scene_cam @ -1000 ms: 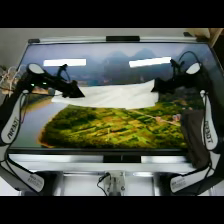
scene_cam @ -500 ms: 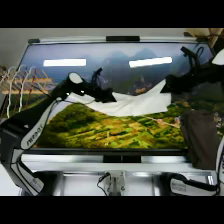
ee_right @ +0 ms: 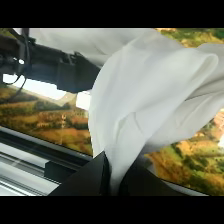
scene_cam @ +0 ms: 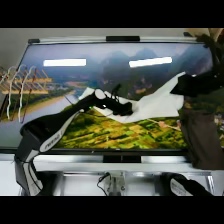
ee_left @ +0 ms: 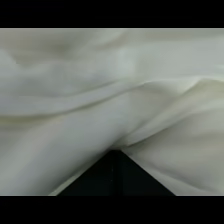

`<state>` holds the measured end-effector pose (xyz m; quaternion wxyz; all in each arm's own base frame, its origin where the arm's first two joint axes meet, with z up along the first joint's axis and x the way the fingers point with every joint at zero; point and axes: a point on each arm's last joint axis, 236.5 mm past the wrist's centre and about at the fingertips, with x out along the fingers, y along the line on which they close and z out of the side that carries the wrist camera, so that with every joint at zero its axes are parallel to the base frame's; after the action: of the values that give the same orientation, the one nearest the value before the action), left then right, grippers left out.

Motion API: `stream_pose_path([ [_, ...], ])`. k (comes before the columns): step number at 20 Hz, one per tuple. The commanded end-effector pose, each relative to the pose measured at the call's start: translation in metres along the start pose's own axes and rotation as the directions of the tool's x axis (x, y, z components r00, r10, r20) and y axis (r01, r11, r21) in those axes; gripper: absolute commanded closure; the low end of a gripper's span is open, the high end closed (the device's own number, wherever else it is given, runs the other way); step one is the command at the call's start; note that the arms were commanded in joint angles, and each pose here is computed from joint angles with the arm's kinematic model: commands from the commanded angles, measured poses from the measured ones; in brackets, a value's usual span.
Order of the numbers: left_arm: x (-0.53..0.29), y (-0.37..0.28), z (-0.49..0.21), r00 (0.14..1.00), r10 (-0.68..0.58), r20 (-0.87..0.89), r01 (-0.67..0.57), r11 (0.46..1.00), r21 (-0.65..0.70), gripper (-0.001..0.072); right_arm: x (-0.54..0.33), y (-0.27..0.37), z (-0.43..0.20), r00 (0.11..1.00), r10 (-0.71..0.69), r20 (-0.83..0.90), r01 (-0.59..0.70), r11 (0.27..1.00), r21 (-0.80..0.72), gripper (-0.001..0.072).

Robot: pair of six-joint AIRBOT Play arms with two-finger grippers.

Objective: Fold the shirts.

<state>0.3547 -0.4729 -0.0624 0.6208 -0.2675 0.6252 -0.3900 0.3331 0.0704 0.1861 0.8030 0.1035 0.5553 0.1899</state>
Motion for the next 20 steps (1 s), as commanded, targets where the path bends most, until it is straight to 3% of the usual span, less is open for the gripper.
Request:
stream_pose_path([
  [1,0.031,-0.022,-0.011,0.997,-0.077,0.013,0.077,0.997,-0.021,0.0683,-0.009,0.003,-0.002,1.0,-0.014,0.024,0.014,1.0,0.014,0.0649],
  [5,-0.036,-0.009,0.042,0.991,-0.032,0.132,0.028,0.999,0.028,0.0685,0.003,0.0,0.021,0.997,-0.005,0.076,0.004,1.0,0.017,0.0649],
  [8,-0.147,0.013,0.078,0.97,0.095,0.225,-0.119,0.988,0.096,0.0685,0.036,0.017,0.055,0.99,0.032,0.14,-0.027,0.999,-0.032,0.0649],
  [11,-0.286,0.036,0.1,0.882,0.254,0.396,-0.303,0.951,0.065,0.0685,0.101,0.061,0.087,0.981,0.097,0.17,-0.078,0.99,-0.115,0.065],
  [16,-0.462,0.025,0.076,0.726,0.316,0.611,-0.383,0.923,-0.023,0.0683,0.238,0.147,0.095,0.961,0.227,0.161,-0.202,0.967,-0.155,0.0649],
  [20,-0.51,0.0,0.045,0.667,0.325,0.671,-0.419,0.908,-0.024,0.0683,0.329,0.181,0.07,0.946,0.306,0.112,-0.305,0.952,-0.022,0.0649],
])
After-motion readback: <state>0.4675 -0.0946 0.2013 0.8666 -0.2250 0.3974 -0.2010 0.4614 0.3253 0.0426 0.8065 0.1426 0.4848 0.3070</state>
